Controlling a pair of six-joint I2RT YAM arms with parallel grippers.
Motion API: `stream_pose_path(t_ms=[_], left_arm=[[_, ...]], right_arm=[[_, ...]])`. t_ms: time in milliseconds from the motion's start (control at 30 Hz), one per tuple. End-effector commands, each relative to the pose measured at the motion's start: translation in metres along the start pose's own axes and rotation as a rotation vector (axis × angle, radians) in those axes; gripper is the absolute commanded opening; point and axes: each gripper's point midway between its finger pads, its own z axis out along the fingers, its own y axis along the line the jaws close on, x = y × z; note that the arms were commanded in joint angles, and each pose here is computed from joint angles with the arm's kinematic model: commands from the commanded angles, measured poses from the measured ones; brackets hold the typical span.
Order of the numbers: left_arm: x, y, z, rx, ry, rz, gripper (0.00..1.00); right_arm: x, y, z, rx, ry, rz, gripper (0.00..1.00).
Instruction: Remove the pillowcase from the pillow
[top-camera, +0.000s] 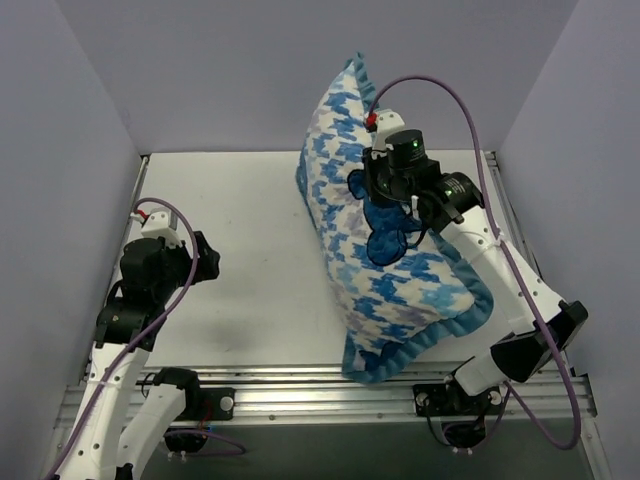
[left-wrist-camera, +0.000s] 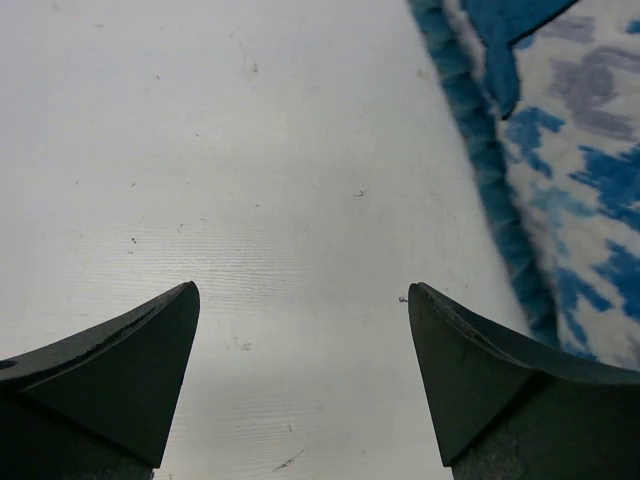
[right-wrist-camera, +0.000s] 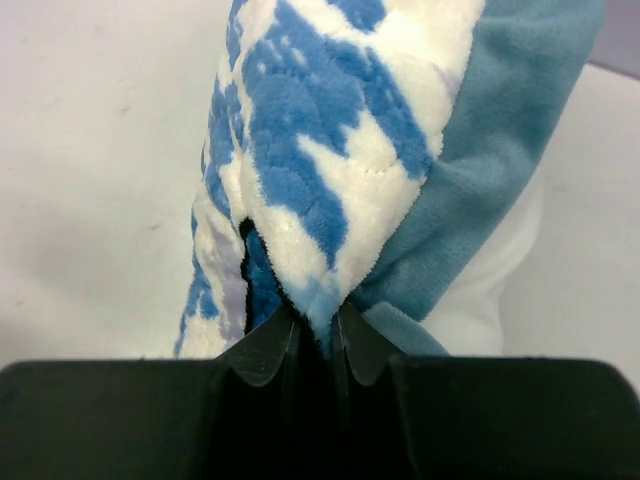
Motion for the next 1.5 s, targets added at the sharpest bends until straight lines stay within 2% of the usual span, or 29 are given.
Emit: stream_pose_path(t_ms=[0,67,133,233,267,400,567,667,700,767,800,833,933,1100,1233,1267,1333,1367,1400,1467], left_arm=[[-0.015,0.007,-0.001,-0.047,-0.061,-0.012,0.94],[-0.014,0.009,0.001,-0.056,-0.051,-0.012,0.94],[-0.014,0.01,0.0,-0.064,-0.049,-0.012,0.94],[-0.015,0.013,-0.001,-0.08,-0.054,-0.014,0.94],[-0.015,0.014,-0.001,-0.085,-0.057,-0.017,0.94],[-0.018,0.017,-0.005,-0.101,-0.079,-0.023,0.94],[-0.023,0.02,-0.01,-0.116,-0.106,-0.029,0.94],[-0.025,0.018,-0.013,-0.104,-0.122,-0.03,0.94],[-0.027,0.017,-0.015,-0.1,-0.13,-0.031,0.94],[-0.029,0.015,-0.019,-0.088,-0.153,-0.032,0.94],[-0.031,0.014,-0.02,-0.077,-0.166,-0.033,0.94],[-0.033,0.012,-0.023,-0.068,-0.179,-0.033,0.94],[-0.034,0.01,-0.024,-0.052,-0.189,-0.033,0.94],[-0.03,0.002,-0.011,-0.013,-0.147,-0.025,0.94],[-0.031,-0.024,0.008,0.103,-0.071,-0.028,0.94],[-0.041,-0.031,0.009,0.124,-0.075,-0.031,0.94],[-0.044,-0.043,0.028,0.149,-0.027,-0.025,0.94],[-0.061,-0.054,0.028,0.171,-0.053,-0.017,0.94],[-0.062,-0.062,0.045,0.173,-0.027,-0.005,0.94],[-0.068,-0.091,0.057,0.198,-0.028,0.058,0.94]], right_arm=[[-0.049,-0.031,-0.035,0.193,-0.138,-0.094,0.0],[-0.034,-0.03,-0.026,0.26,-0.085,-0.167,0.0],[-0.001,-0.011,0.0,0.271,-0.004,-0.247,0.0],[0.044,0.014,0.035,0.223,0.087,-0.287,0.0],[0.074,0.032,0.053,0.177,0.139,-0.298,0.0],[0.131,0.082,0.081,0.091,0.227,-0.288,0.0],[0.155,0.14,0.093,-0.031,0.26,-0.263,0.0],[0.149,0.168,0.087,-0.077,0.251,-0.267,0.23],[0.139,0.18,0.082,-0.097,0.228,-0.262,0.38],[0.132,0.185,0.074,-0.1,0.217,-0.256,0.49],[0.123,0.186,0.068,-0.101,0.197,-0.247,0.6],[0.115,0.191,0.06,-0.105,0.179,-0.247,0.64],[0.092,0.191,0.037,-0.085,0.115,-0.236,0.78],[0.065,0.158,0.0,0.021,0.013,-0.133,0.9],[0.076,0.105,-0.024,0.158,0.008,-0.035,0.93],[0.085,0.081,-0.032,0.192,0.013,0.001,0.94],[0.096,0.06,-0.041,0.217,0.015,0.094,0.94],[0.093,0.047,-0.056,0.213,-0.016,0.148,0.94],[0.114,0.028,-0.054,0.255,0.012,0.187,0.93],[0.118,0.012,-0.076,0.253,-0.025,0.26,0.93]])
